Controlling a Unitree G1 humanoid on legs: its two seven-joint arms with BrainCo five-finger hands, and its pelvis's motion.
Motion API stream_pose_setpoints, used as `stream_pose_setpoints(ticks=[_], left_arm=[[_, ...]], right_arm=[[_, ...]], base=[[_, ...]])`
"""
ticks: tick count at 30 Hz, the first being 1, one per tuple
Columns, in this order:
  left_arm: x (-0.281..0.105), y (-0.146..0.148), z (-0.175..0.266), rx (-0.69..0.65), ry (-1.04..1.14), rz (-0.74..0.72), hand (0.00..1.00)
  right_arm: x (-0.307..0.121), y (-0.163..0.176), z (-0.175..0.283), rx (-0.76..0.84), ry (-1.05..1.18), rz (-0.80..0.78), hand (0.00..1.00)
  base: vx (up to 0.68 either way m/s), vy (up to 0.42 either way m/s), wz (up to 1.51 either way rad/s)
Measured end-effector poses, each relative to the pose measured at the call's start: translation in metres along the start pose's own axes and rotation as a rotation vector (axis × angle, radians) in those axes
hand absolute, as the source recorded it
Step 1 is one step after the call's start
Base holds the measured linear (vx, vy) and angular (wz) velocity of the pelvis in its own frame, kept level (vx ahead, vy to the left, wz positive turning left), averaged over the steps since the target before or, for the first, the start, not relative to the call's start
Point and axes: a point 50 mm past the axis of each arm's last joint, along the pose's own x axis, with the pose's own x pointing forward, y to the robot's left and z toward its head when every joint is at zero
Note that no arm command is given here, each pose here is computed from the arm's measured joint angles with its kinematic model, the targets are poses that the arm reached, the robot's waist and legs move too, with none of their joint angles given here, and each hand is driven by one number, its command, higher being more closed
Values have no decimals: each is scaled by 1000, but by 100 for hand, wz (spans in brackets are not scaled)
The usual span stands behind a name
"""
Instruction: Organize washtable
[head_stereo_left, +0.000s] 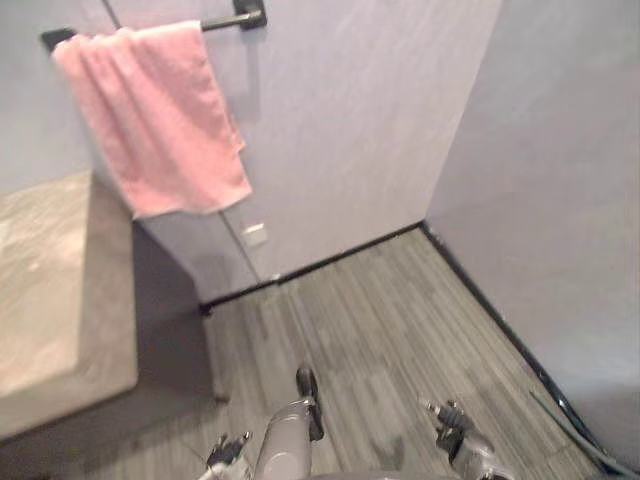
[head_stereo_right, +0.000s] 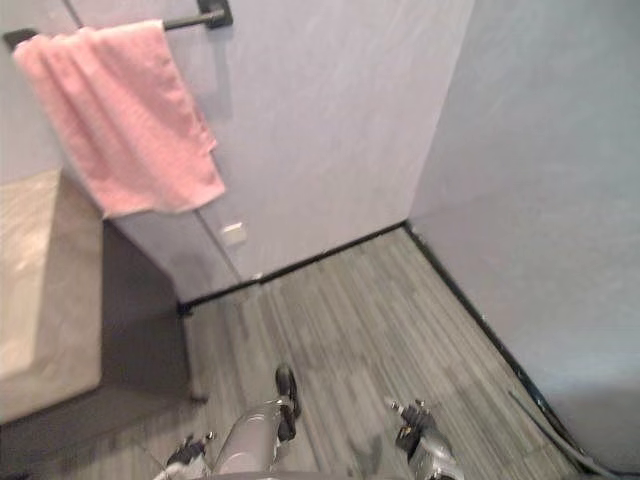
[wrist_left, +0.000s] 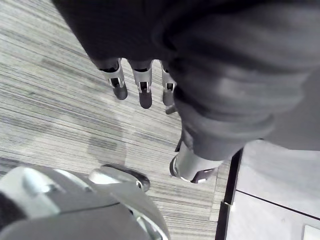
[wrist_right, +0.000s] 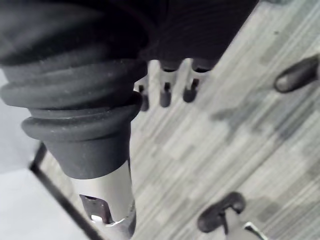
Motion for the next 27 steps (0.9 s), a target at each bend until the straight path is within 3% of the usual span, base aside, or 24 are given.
stream_pose_setpoints(ticks=[6,9,13,19,27], left_arm=[[0,5,-4,54,29,6,0],[0,5,-6,133,46,-6,0],[0,-1,-4,136,35,-22,0],[-3,-8,-15,-21,53,-4,0],[-3,-12,-13,-106,32,0,0]], right_arm=[[-6,-18,-25,4,68,-44,0],[-7,-23,-20,28,28,-58,0],[-8,-25,-20,50,16,-69,0],[-11,-27,-29,115,25,-83,0],[-9,-16,-18,70,-17,-44,0]], base=[[624,324,39],[264,54,63],[261,-75,69],[321,-244,65],[111,-125,53]])
